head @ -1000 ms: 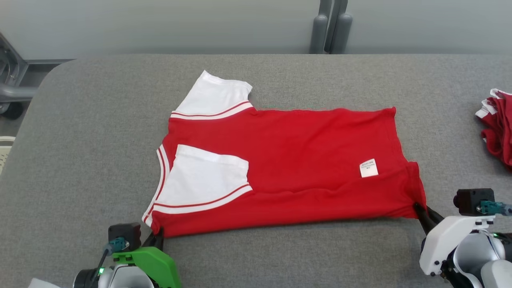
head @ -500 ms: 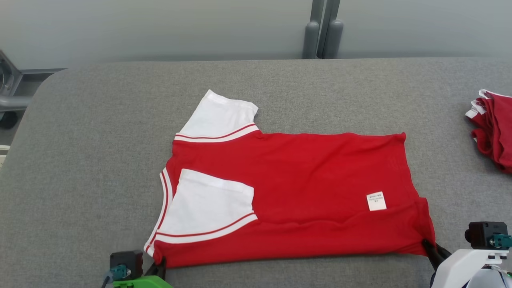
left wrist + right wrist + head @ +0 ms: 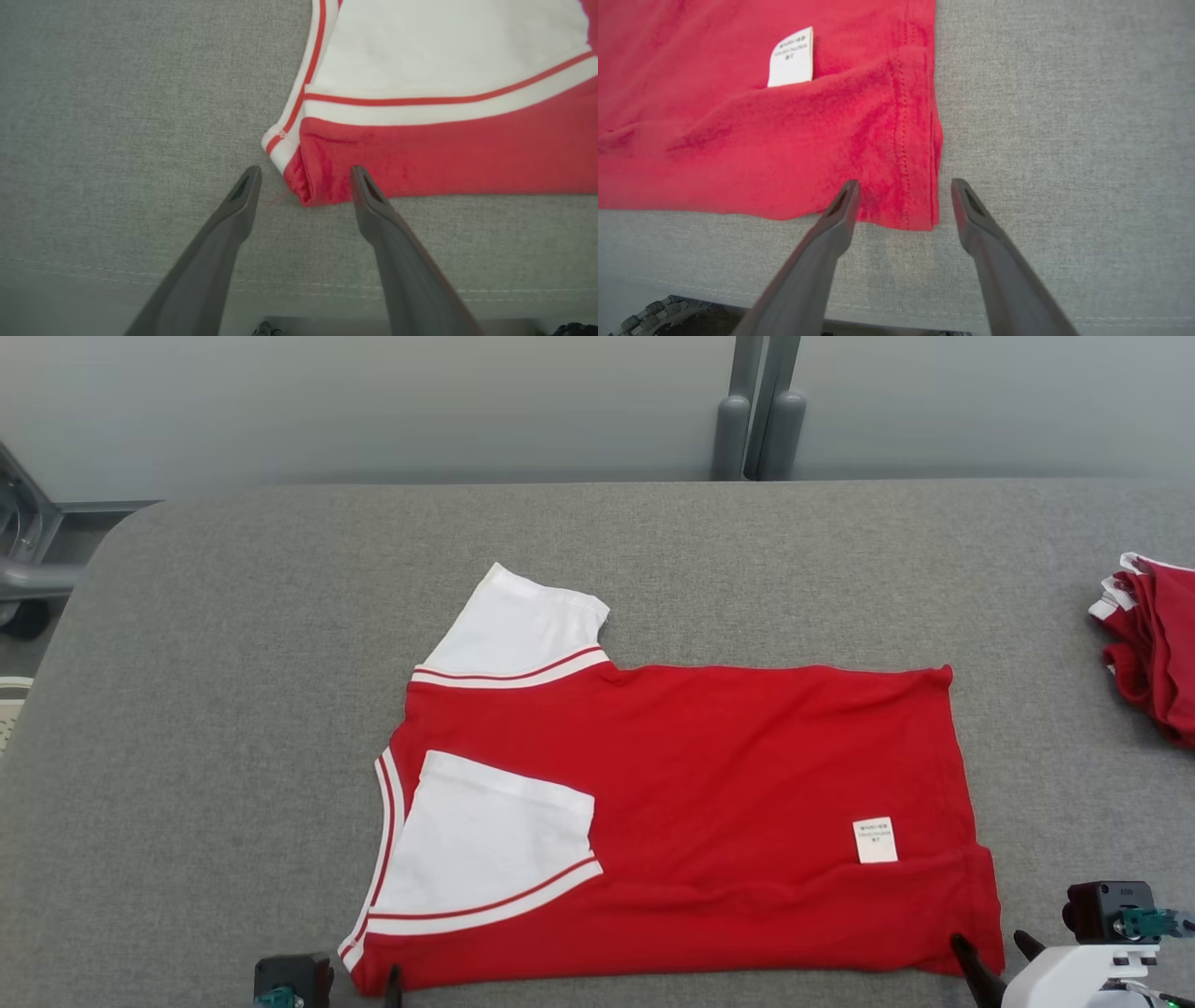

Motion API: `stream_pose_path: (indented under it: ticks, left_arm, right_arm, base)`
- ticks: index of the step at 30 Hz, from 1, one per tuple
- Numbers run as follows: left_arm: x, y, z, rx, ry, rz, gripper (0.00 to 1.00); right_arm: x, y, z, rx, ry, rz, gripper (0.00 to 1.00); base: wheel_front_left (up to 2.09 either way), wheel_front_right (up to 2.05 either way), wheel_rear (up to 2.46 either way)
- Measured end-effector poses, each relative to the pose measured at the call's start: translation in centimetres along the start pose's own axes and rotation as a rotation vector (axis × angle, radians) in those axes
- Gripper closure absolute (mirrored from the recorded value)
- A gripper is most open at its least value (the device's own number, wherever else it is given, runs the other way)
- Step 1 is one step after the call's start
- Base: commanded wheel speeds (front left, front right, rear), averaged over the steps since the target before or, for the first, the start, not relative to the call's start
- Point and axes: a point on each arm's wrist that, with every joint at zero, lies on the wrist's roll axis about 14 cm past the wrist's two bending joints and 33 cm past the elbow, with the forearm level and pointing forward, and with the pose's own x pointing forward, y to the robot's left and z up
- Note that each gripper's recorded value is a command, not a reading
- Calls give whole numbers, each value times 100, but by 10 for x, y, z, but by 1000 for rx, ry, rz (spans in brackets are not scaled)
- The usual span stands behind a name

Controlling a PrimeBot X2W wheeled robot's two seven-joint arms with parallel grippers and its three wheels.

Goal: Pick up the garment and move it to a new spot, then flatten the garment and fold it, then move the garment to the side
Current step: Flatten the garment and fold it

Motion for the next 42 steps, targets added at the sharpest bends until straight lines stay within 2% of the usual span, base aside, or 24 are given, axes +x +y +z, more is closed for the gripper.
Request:
stream_pose_path:
  ticks: [6,12,19,24,28,32,42]
  left_arm:
    - [-1,9,18,-4,-116,25,0]
    - [-9,11,74,5,-390,17,0]
    - [-20,-3,126,-13,-591,-28,0]
    - [-39,-8,174,-73,-767,-57,0]
    - [-40,-15,171,-71,-777,-115,0]
    - [-35,-21,164,-26,-760,-154,0]
    - [-25,-22,143,3,-702,-164,0]
  right_arm:
    - [-4,-5,10,-16,-61,-23,0]
    - [-17,4,59,-49,-286,-22,0]
    - [-28,27,95,-68,-496,32,0]
    - [-36,38,117,-39,-643,56,0]
    - [-36,42,121,-11,-690,71,0]
    - [-36,46,121,-10,-718,75,0]
    - [-24,48,102,-40,-665,70,0]
  base:
    - [0,0,0]
    - [0,0,0]
    - [0,0,0]
    - [0,0,0]
    - [0,0,0]
    - [0,0,0]
    - [0,0,0]
